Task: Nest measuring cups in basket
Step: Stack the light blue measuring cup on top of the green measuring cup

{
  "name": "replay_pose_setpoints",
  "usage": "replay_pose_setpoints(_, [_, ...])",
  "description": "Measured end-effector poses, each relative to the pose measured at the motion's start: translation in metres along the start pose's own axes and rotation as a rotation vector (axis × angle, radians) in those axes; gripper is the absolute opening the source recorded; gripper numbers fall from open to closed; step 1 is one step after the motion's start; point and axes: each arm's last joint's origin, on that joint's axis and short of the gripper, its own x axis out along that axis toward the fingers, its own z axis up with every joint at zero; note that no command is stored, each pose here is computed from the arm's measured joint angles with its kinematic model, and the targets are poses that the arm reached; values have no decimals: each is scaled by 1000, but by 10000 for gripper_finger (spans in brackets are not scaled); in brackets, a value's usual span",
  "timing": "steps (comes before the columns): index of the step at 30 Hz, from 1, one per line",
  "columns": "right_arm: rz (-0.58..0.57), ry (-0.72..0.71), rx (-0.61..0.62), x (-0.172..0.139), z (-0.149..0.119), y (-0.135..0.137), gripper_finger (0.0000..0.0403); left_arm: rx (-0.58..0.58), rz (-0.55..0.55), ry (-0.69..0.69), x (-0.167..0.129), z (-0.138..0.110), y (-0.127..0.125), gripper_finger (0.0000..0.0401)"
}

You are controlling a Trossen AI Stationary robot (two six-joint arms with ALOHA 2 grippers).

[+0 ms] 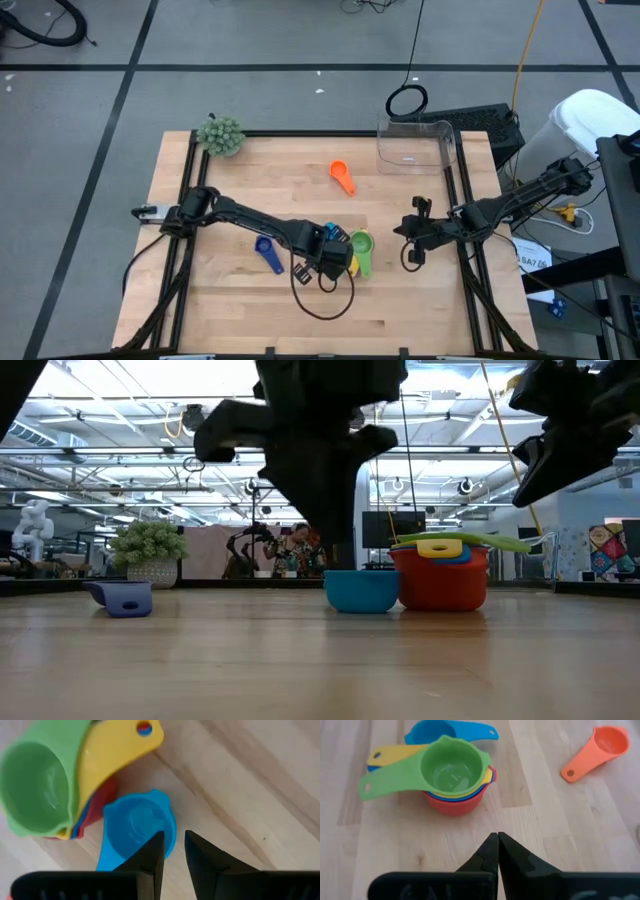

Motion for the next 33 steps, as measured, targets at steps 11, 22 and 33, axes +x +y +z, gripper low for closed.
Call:
replay_pose_setpoints(11, [28,-60,75,-12,2,-4,0,-15,-41,-6,12,-12,4,81])
replay_pose_setpoints(22, [32,-65,90,-13,2,-5,0,22,-33,-20,22,-17,4,81])
replay_pose_setpoints(33, [31,-65,79,-13,2,-5,0,-88,1,-74,37,-22,5,81])
